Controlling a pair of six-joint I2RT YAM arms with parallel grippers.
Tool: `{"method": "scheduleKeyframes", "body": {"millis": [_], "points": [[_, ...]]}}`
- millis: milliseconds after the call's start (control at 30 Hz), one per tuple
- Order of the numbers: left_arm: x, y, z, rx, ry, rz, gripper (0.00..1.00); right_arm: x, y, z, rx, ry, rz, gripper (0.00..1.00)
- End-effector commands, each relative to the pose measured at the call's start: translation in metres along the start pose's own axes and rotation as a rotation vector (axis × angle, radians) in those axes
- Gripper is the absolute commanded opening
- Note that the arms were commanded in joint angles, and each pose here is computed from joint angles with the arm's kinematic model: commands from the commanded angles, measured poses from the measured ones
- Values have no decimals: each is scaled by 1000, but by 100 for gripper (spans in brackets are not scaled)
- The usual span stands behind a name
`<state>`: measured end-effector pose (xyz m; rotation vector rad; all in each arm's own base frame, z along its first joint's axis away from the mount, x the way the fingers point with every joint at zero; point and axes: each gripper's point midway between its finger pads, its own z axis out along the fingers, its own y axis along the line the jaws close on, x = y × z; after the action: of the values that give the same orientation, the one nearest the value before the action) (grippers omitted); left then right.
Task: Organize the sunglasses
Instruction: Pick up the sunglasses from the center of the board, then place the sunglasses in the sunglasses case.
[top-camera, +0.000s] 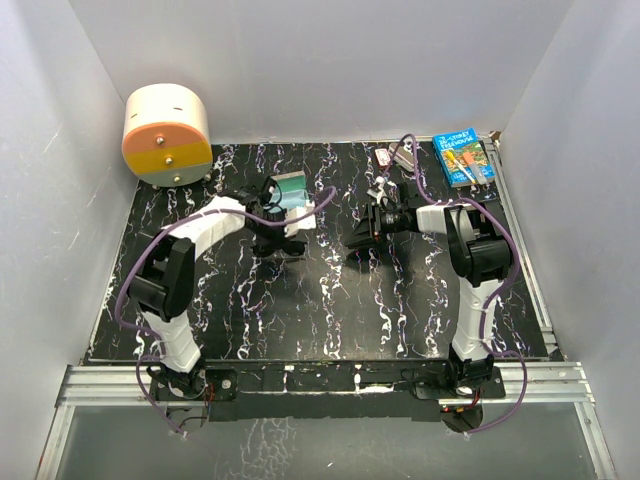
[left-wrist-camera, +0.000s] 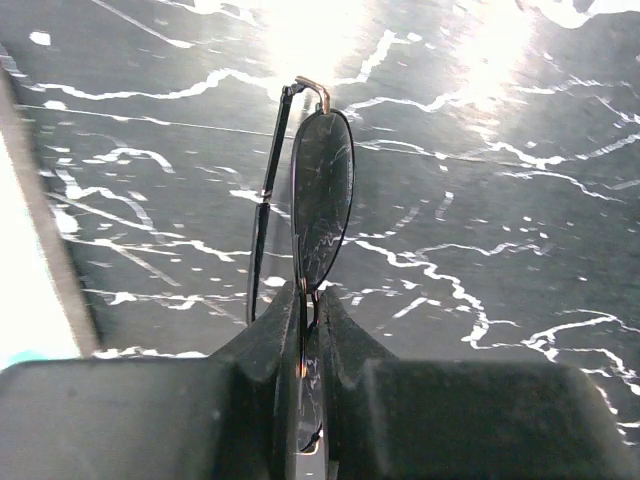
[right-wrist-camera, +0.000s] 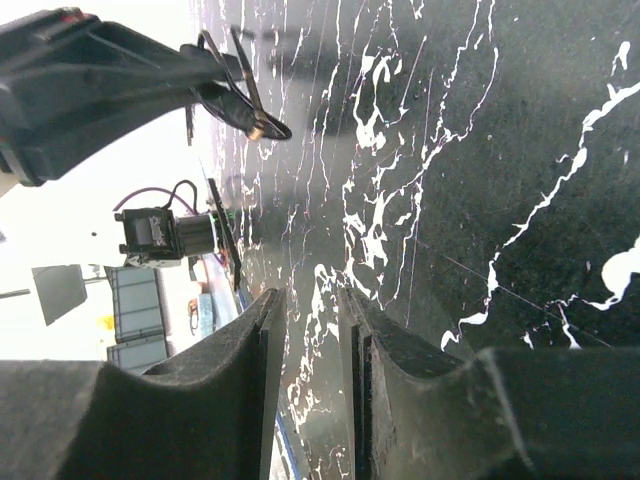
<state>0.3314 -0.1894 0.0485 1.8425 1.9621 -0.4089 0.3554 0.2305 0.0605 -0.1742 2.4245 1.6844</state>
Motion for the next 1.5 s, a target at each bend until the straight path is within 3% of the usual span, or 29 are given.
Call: {"method": "scheduleKeyframes", "body": {"millis": [0, 200, 800, 1467], "points": [[-5, 32, -14, -55, -18, 1, 0, -12, 9, -3, -51, -23, -77, 32], [-12, 69, -21, -24, -56, -37, 0, -13, 5, -2, -54, -21, -63, 31], [-46, 156, -26, -120, -103, 49, 0, -17, -12, -4, -63, -27, -13, 29], [-26, 158, -5, -91, -45, -26, 0, -20, -14, -6, -77, -31, -4, 29]]}}
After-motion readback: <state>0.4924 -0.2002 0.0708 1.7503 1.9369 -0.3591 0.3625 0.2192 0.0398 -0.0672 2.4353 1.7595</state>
